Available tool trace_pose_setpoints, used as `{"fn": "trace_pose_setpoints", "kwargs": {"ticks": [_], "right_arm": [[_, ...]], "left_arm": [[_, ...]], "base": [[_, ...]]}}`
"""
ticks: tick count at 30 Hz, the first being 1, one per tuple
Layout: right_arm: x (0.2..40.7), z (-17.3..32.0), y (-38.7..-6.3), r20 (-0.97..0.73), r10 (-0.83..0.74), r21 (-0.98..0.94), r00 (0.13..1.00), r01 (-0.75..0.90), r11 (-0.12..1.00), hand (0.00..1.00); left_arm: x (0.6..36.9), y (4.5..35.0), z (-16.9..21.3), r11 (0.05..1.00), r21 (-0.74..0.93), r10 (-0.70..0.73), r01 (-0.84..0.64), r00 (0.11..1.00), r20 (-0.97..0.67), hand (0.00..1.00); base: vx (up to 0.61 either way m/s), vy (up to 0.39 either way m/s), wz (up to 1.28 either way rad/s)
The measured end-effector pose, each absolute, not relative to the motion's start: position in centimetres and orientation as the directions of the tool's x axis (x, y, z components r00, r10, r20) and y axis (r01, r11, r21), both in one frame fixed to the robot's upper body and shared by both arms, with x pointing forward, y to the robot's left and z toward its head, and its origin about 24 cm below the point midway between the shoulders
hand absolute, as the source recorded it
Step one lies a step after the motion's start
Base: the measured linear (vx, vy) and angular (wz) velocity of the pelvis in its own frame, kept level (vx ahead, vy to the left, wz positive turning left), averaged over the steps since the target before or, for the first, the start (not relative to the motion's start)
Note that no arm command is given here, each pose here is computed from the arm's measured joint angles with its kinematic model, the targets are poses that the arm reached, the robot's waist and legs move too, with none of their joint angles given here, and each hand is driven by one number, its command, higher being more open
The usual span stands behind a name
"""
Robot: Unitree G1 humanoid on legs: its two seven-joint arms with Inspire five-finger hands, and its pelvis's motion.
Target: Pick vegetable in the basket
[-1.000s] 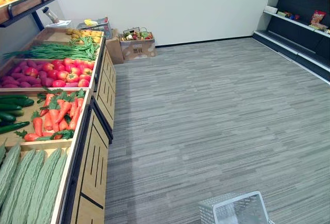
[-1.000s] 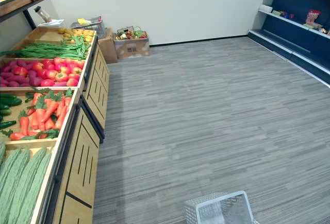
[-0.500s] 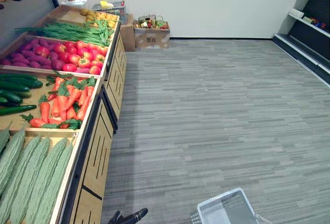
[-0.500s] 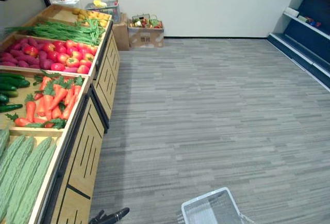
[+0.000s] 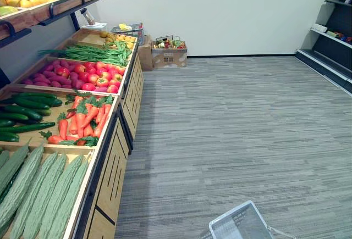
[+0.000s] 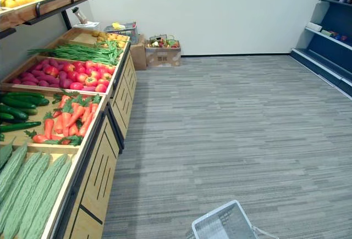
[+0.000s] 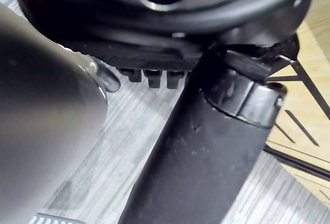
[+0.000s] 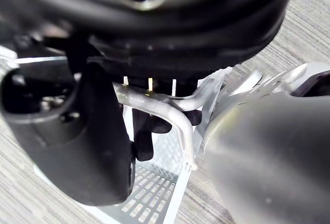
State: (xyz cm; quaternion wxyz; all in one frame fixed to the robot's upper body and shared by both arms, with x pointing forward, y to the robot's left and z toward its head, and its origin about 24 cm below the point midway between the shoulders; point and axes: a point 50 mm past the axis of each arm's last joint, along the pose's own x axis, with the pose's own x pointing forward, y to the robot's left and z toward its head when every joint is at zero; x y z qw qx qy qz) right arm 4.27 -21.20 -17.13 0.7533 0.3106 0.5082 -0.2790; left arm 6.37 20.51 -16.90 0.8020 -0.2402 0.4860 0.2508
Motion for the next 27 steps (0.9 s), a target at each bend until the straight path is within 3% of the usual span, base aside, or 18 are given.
{"fn": "trace_pose_setpoints", "kwargs": {"ticks": [7,10,18,27], "right_arm": [[5.0,-17.1,-20.7,-0.928,-0.109,0.216,0.357,0.750,0.625,0.00],[5.4,-16.9,-21.3,-0.919,-0.131,0.214,0.371,0.750,0.627,0.00],[6.2,-16.5,-21.4,-0.899,-0.144,0.232,0.413,0.730,0.643,0.00],[5.4,-16.7,-22.0,-0.933,-0.108,0.164,0.344,0.670,0.724,0.00]], "left_arm": [[7.8,21.5,-16.3,0.780,-0.141,0.199,-0.610,0.455,-0.868,1.00],[7.6,21.6,-16.3,0.774,-0.127,0.205,-0.620,0.437,-0.876,1.00],[6.9,21.0,-16.6,0.649,-0.187,0.204,-0.738,0.405,-0.891,1.00],[6.5,20.7,-16.4,0.596,-0.274,0.206,-0.755,0.473,-0.857,1.00]], "base": [[-0.07,0.037,0.07],[0.04,0.042,-0.11],[0.30,-0.184,0.08],[0.41,-0.211,0.40]]}}
